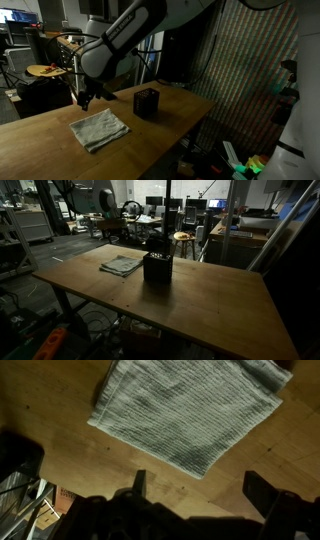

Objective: Put the towel in the box

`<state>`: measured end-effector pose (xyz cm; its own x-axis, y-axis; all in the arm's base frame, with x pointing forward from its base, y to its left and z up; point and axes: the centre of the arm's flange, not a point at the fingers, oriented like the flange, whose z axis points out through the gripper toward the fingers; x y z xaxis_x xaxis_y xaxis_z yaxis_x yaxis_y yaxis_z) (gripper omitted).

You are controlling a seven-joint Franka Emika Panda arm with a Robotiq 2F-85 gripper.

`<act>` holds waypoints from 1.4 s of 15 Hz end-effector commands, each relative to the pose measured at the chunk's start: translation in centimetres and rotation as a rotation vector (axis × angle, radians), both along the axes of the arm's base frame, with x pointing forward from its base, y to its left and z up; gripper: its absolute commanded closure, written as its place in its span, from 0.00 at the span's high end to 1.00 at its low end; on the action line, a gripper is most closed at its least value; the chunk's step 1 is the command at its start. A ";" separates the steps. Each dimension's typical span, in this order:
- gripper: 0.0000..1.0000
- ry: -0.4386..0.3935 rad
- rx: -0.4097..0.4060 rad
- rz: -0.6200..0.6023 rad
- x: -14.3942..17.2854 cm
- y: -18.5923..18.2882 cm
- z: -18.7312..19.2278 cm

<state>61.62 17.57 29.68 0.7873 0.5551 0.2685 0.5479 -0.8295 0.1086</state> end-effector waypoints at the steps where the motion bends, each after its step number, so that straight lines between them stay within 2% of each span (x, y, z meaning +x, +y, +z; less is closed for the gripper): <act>1: 1.00 0.000 -0.029 0.034 0.9 -1.3 -2.9; 8: 1.00 0.046 -0.047 0.039 2.1 -2.8 -7.9; 15: 1.00 0.064 -0.065 0.010 4.7 -3.3 -12.2; 21: 1.00 0.123 -0.084 0.018 3.2 -2.8 -15.5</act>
<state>64.91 13.90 15.72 0.8055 0.5742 0.1461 0.5657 -0.8187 0.0989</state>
